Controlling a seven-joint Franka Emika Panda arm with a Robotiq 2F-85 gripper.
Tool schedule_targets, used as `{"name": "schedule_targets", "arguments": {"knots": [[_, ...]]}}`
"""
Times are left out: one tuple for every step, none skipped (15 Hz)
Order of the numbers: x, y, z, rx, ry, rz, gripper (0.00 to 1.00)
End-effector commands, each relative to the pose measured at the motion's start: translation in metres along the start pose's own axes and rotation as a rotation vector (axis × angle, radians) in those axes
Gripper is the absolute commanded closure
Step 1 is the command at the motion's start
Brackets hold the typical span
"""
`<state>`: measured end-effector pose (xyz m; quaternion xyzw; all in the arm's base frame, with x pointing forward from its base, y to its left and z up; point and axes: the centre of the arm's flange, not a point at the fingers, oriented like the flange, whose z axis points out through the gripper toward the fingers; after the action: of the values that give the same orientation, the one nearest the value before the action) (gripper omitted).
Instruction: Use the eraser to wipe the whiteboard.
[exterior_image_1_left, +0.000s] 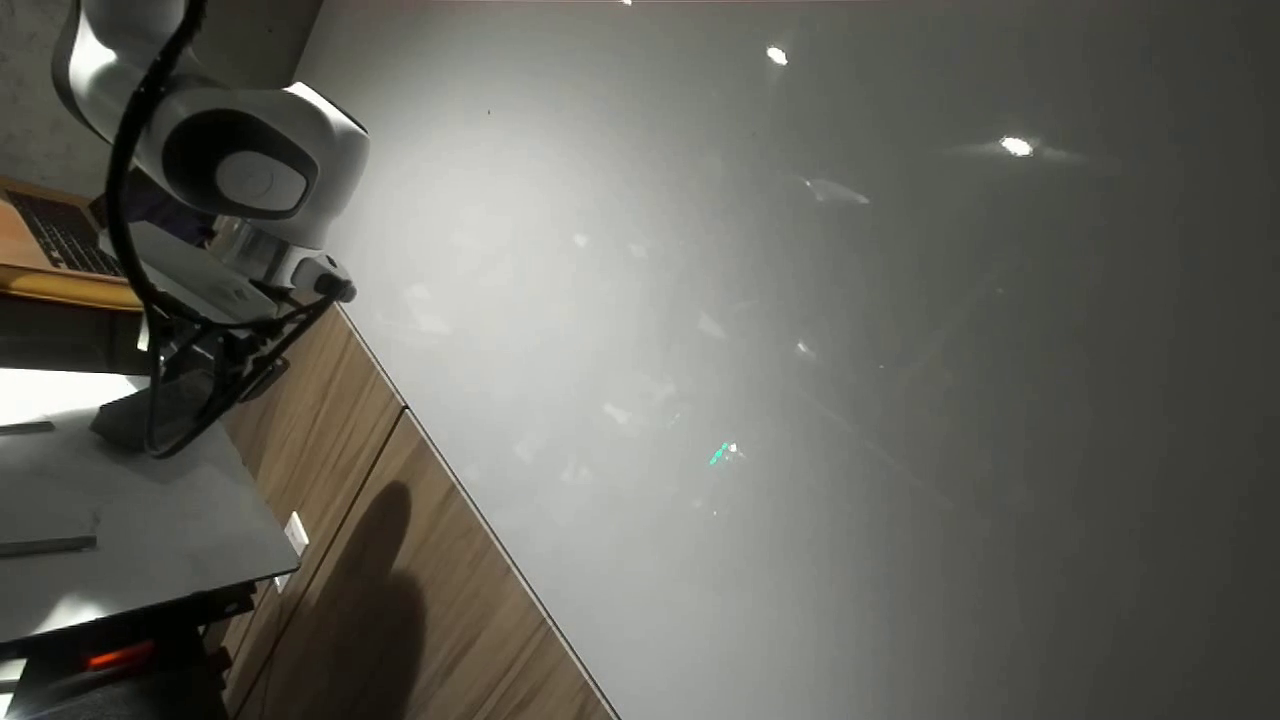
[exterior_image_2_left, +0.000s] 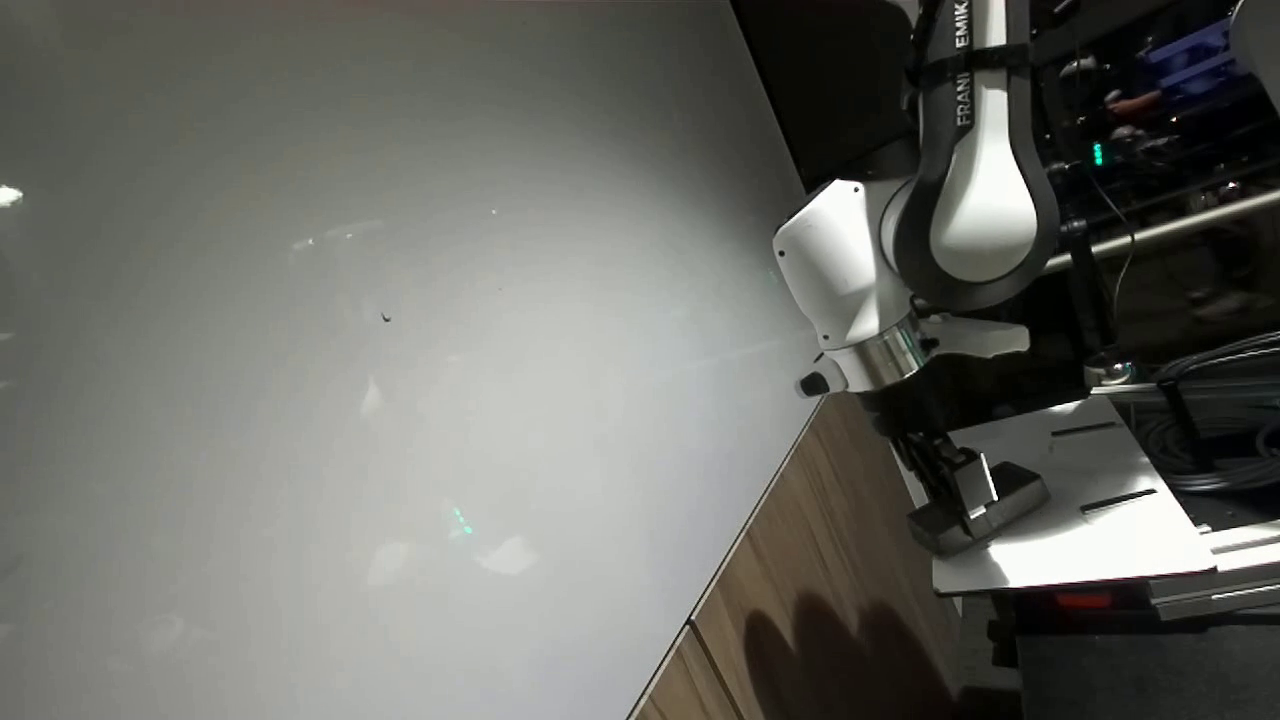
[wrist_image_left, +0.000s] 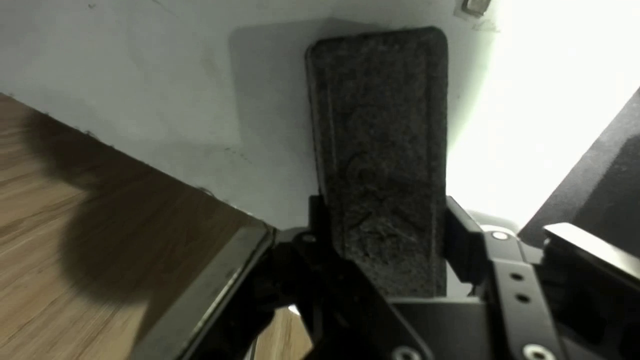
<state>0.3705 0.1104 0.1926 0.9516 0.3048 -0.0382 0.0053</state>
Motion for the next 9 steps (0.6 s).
{"name": "schedule_targets", "arguments": {"knots": [[-0.011, 0.015, -0.026, -0.059, 0.034, 0.094, 0.69], [-0.011, 0.027, -0.029, -0.076, 0.035, 0.146, 0.69], [-0.013, 0.036, -0.031, -0.089, 0.038, 0.204, 0.69], [-0.015, 0.045, -0.031, -0.099, 0.042, 0.252, 0.69], [-0.018, 0.054, -0.029, -0.103, 0.045, 0.306, 0.69], [-0.021, 0.06, -0.027, -0.109, 0.051, 0.346, 0.69], [-0.023, 0.066, -0.024, -0.114, 0.051, 0.386, 0.69], [-0.024, 0.072, -0.021, -0.116, 0.044, 0.426, 0.69], [-0.026, 0.077, -0.019, -0.12, 0.04, 0.466, 0.69]]}}
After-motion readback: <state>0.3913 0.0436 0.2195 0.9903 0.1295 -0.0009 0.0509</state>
